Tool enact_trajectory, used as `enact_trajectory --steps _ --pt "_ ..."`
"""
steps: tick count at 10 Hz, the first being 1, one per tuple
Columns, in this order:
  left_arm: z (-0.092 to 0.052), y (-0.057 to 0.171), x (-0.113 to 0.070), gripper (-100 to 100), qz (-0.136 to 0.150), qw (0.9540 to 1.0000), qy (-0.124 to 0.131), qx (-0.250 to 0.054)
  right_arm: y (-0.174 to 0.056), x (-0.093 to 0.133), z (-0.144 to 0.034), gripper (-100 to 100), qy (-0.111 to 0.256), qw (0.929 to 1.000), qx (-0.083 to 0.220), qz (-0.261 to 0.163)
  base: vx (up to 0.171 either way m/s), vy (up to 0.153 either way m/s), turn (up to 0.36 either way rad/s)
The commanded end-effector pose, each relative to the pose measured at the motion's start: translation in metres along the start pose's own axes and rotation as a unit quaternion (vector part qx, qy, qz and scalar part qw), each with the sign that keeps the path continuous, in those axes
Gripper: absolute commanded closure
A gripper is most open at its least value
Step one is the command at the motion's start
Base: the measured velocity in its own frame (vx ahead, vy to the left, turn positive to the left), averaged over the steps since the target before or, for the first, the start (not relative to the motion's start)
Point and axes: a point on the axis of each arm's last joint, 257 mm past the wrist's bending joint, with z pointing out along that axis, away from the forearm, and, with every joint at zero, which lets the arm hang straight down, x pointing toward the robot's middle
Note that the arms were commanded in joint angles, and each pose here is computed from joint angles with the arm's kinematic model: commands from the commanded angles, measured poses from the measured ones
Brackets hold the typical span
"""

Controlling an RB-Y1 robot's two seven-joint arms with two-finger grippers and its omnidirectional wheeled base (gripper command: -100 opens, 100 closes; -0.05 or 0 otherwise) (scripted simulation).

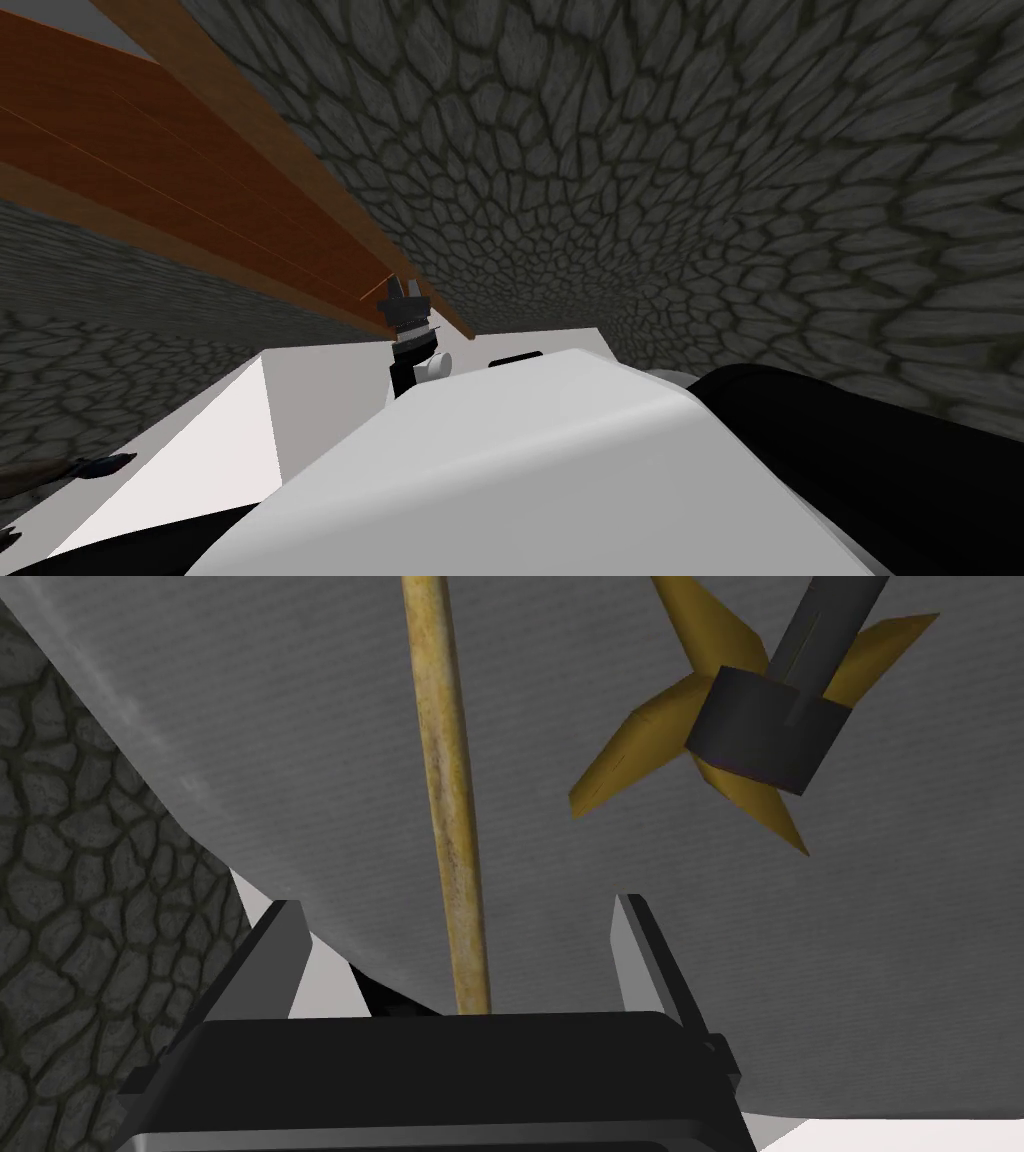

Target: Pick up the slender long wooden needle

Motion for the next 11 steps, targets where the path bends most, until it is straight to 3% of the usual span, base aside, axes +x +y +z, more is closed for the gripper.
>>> enact_trajectory --steps 1,6,7,8,9,10,11 --pt "0.0 0.0 0.0 0 0.0 1.0 0.0 0.0 0.014 0.001 0.002 -100 0.0 0.9998 -0.002 0.019 -0.013 0.007 0.24" --pt "0.0 0.0 0.0 0 0.0 1.0 0.0 0.0 0.042 0.0 0.006 -100 0.001 0.9988 -0.004 0.048 -0.015 0.007 0.15" --pt "0.0 0.0 0.0 0 0.0 1.0 0.0 0.0 0.058 0.0 0.007 -100 0.002 0.9972 -0.006 0.075 -0.016 0.013 0.238" --pt "0.0 0.0 0.0 0 0.0 1.0 0.0 0.0 0.057 -0.001 0.007 -100 0.001 0.9979 -0.005 0.064 -0.012 0.005 0.102" --pt "0.0 0.0 0.0 0 0.0 1.0 0.0 0.0 0.072 -0.002 0.009 -100 0.003 0.996 -0.007 0.089 -0.016 0.009 0.183" --pt "0.0 0.0 0.0 0 0.0 1.0 0.0 0.0 0.071 -0.002 0.009 -100 0.002 0.9968 -0.005 0.08 -0.013 0.006 0.11" --pt "0.0 0.0 0.0 0 0.0 1.0 0.0 0.0 0.087 -0.004 0.01 -100 0.004 0.9946 -0.007 0.103 -0.015 0.014 0.224"
